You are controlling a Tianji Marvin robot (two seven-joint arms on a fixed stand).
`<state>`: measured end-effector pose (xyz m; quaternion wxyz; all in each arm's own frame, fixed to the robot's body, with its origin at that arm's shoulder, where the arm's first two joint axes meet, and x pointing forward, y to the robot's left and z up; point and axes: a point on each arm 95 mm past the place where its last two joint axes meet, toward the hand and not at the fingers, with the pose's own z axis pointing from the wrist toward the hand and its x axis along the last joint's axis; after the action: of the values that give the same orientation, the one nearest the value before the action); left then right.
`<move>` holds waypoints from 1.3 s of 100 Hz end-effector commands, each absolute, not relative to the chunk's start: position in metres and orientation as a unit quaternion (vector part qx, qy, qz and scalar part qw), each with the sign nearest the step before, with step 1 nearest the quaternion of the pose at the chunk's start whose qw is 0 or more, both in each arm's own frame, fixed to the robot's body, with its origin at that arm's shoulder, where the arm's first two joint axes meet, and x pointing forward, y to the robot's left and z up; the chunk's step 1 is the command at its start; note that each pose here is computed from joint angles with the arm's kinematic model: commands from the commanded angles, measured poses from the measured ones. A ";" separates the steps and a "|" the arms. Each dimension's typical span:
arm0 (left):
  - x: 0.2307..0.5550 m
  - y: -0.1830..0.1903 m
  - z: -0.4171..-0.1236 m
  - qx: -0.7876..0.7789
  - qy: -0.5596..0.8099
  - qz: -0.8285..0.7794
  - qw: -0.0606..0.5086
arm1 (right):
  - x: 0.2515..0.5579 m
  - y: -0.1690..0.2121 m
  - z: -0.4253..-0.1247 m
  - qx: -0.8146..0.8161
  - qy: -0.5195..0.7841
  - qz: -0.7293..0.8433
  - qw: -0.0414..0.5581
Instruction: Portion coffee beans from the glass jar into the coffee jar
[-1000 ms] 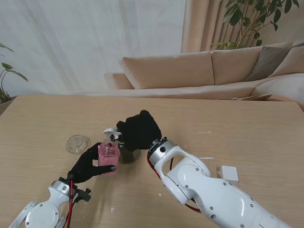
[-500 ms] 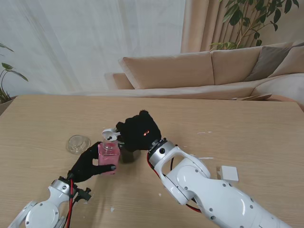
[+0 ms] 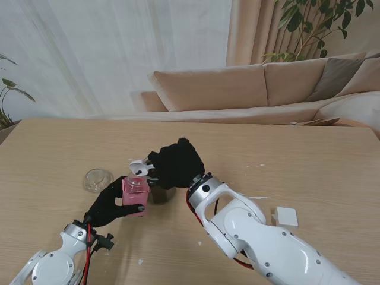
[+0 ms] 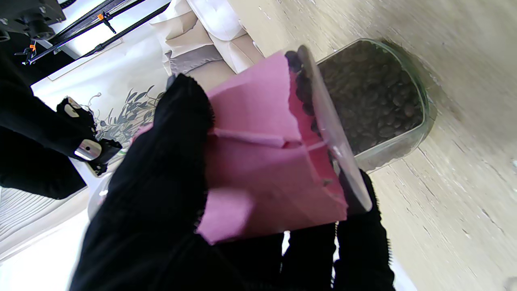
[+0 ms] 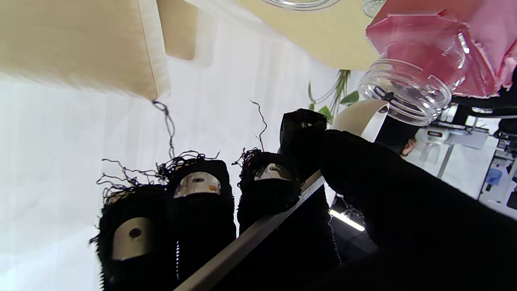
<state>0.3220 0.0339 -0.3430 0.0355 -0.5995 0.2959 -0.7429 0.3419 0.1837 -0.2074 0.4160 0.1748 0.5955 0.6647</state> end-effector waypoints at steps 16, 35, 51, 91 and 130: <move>0.322 0.030 -0.341 -0.598 0.297 -0.744 0.030 | 0.339 0.185 -0.210 0.175 0.608 0.657 0.409; 0.322 0.030 -0.340 -0.598 0.298 -0.744 0.032 | 0.339 0.184 -0.211 0.180 0.610 0.657 0.406; 0.322 0.030 -0.340 -0.599 0.297 -0.743 0.032 | 0.339 0.184 -0.210 0.192 0.616 0.655 0.393; 0.322 0.030 -0.340 -0.598 0.298 -0.743 0.034 | 0.339 0.183 -0.210 0.199 0.624 0.652 0.382; 0.323 0.030 -0.340 -0.598 0.298 -0.743 0.035 | 0.339 0.182 -0.209 0.200 0.626 0.649 0.382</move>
<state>0.3240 0.0340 -0.3413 0.0401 -0.5990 0.2955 -0.7432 0.3411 0.1817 -0.2081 0.3871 0.1972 0.6197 0.6537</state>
